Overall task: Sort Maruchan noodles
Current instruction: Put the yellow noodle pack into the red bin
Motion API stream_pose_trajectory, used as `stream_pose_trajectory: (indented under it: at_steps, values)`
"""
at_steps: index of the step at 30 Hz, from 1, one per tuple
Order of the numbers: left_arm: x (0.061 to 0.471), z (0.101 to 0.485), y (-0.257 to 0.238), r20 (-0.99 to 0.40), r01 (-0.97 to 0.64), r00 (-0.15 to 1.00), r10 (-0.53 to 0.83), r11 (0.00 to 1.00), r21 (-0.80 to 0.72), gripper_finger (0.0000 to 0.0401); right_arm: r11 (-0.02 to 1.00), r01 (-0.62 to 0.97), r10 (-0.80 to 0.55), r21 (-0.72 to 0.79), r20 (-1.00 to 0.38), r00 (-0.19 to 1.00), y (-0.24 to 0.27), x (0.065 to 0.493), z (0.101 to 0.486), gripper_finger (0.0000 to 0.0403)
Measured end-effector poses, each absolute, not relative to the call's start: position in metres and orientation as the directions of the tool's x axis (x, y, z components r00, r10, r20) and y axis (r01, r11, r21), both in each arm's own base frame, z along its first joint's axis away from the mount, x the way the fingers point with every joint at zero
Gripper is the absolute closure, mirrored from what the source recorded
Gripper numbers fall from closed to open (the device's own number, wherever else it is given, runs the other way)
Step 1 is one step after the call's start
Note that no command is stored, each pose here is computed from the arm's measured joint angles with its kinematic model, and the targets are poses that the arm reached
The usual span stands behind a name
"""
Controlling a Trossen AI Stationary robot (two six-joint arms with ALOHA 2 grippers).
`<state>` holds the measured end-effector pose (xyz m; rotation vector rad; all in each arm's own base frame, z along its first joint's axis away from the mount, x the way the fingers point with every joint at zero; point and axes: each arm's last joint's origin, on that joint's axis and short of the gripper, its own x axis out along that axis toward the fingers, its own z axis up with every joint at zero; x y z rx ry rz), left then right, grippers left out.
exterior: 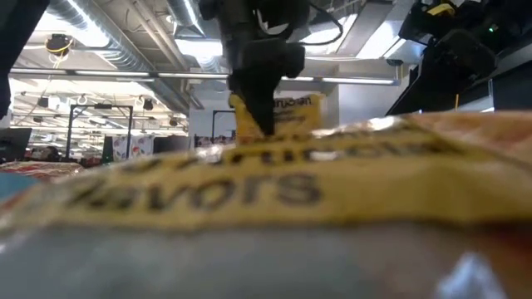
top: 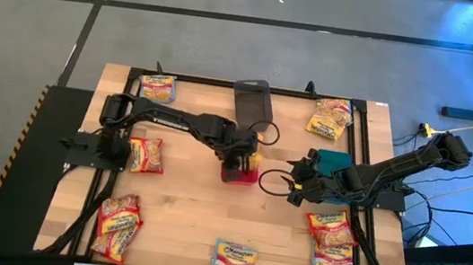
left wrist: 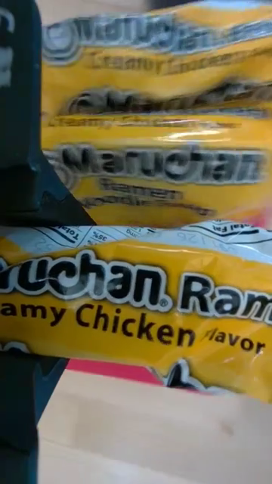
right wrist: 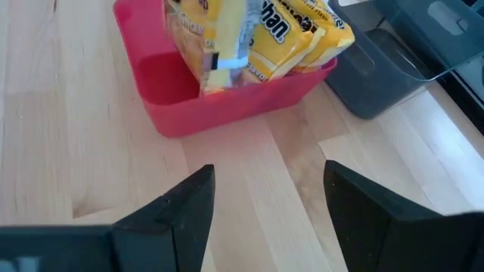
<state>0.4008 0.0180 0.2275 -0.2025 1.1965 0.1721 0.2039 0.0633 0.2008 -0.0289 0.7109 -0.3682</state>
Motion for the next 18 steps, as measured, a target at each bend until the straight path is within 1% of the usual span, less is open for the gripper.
stream_pose_trajectory:
  at_steps: [3,10,18]
  values:
    - [0.401,0.223,0.018,-0.940,-0.240,0.340,0.027,0.969,-0.059,0.0272,0.935,0.322,-0.342,-0.150,-0.630,0.697,0.063,0.204,0.201,0.0189]
    - [0.402,0.234,0.018,-0.939,-0.233,0.343,0.030,0.971,-0.054,0.0272,0.933,0.326,-0.347,-0.153,-0.628,0.697,0.063,0.204,0.201,0.0189]
    - [0.396,0.220,0.027,-0.952,-0.214,0.301,0.057,0.977,-0.009,0.0272,0.933,0.326,-0.346,-0.152,-0.628,0.697,0.063,0.204,0.201,0.0189]
